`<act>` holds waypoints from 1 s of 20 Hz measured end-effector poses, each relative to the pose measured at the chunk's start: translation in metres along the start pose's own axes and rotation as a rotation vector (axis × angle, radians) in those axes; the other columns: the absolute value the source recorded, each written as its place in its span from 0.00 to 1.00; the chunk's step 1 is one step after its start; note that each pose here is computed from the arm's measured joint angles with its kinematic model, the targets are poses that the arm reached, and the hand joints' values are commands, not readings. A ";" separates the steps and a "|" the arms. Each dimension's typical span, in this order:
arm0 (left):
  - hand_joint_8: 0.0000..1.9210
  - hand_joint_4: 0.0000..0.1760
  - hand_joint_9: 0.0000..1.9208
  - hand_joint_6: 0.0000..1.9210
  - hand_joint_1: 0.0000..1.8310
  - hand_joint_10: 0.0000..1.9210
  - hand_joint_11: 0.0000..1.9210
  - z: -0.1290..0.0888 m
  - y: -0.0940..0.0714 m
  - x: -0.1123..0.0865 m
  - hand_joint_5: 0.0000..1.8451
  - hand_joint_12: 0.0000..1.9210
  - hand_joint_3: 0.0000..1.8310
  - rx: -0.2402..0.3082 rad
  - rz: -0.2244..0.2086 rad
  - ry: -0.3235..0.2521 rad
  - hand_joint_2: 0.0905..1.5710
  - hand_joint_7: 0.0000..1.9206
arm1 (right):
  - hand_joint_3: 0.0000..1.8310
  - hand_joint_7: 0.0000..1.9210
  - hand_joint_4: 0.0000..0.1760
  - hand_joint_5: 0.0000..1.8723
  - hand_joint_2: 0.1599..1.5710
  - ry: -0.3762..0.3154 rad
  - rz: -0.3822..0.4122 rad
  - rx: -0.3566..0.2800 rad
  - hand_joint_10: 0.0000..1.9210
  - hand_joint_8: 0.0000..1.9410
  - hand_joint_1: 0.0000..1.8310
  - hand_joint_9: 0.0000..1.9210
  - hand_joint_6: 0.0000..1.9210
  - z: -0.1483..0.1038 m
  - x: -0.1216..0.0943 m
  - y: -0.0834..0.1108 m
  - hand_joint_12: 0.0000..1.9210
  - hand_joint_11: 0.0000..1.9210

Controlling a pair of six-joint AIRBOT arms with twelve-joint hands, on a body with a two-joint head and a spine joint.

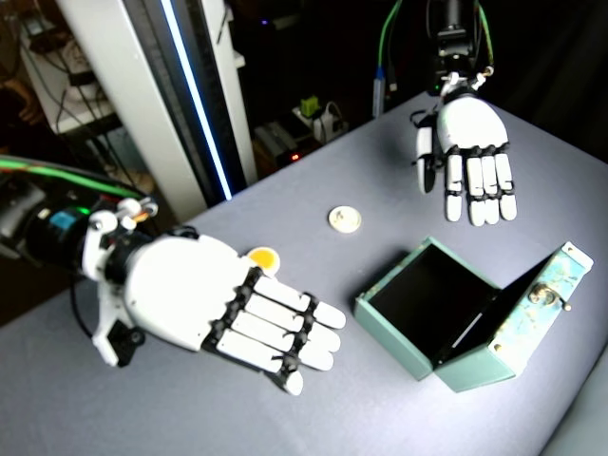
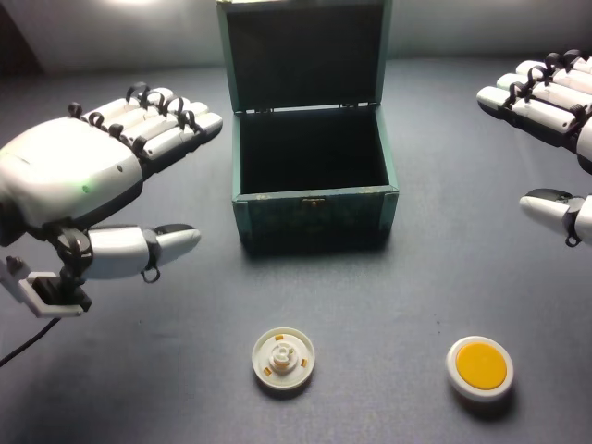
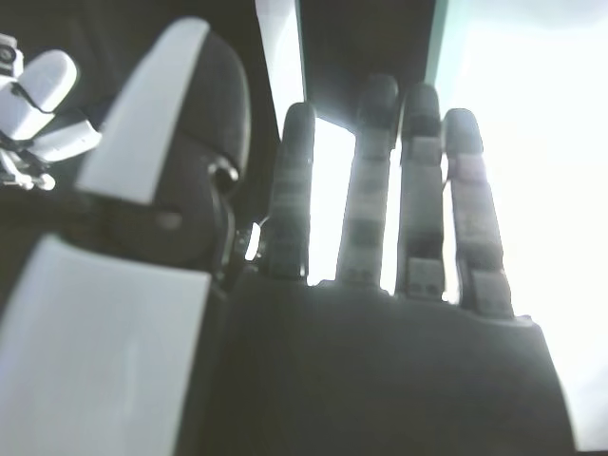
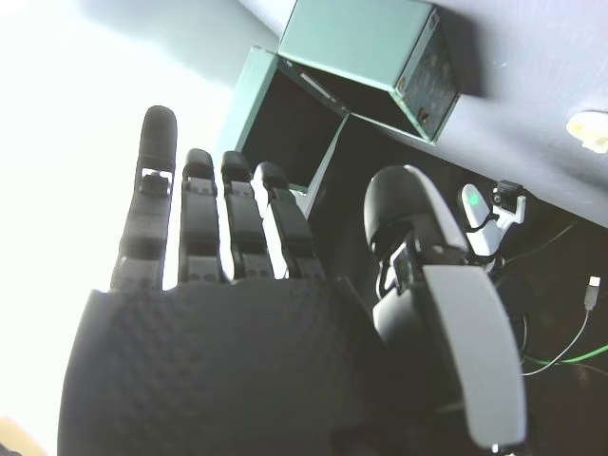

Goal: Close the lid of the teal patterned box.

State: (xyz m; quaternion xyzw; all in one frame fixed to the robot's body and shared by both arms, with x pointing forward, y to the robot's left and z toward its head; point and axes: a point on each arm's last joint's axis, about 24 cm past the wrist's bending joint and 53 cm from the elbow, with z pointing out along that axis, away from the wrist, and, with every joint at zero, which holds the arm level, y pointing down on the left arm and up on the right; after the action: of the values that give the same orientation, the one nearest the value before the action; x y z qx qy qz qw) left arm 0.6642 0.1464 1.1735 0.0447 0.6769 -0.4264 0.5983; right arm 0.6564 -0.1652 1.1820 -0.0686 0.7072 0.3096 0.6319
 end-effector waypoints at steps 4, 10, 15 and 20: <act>0.00 0.00 0.00 0.00 0.17 0.00 0.00 0.000 -0.001 0.000 0.00 0.00 0.01 0.004 0.004 0.002 0.81 0.00 | 0.00 0.00 0.00 0.00 0.87 -0.010 0.003 -0.003 0.00 0.00 0.13 0.00 0.00 0.003 -0.004 0.001 0.39 0.00; 0.00 0.00 0.00 0.00 0.13 0.00 0.00 0.000 -0.004 0.000 0.00 0.00 0.00 0.014 0.006 0.002 0.82 0.00 | 0.00 0.00 0.00 0.00 0.90 -0.065 0.015 -0.012 0.00 0.00 0.06 0.00 0.00 0.010 -0.021 0.004 0.25 0.00; 0.00 0.00 0.00 0.00 0.11 0.00 0.00 0.014 -0.016 0.003 0.00 0.00 0.00 0.052 -0.006 -0.005 0.83 0.00 | 0.00 0.00 0.00 0.00 0.91 -0.160 0.051 -0.023 0.01 0.00 0.04 0.02 0.00 0.033 -0.052 0.006 0.47 0.00; 0.00 0.00 0.00 0.00 0.10 0.00 0.00 0.029 -0.020 0.011 0.00 0.00 0.00 0.066 -0.014 0.018 0.82 0.00 | 0.00 0.00 0.00 0.00 0.88 -0.235 0.090 -0.032 0.00 0.00 0.08 0.00 0.00 0.063 -0.089 0.011 0.37 0.00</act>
State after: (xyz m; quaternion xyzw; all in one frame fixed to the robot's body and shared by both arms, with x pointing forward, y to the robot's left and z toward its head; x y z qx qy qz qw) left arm 0.6723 0.1106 1.1773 0.0636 0.6680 -0.4523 0.5875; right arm 0.7217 -0.1498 1.2685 -0.0101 0.6255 0.3550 0.6947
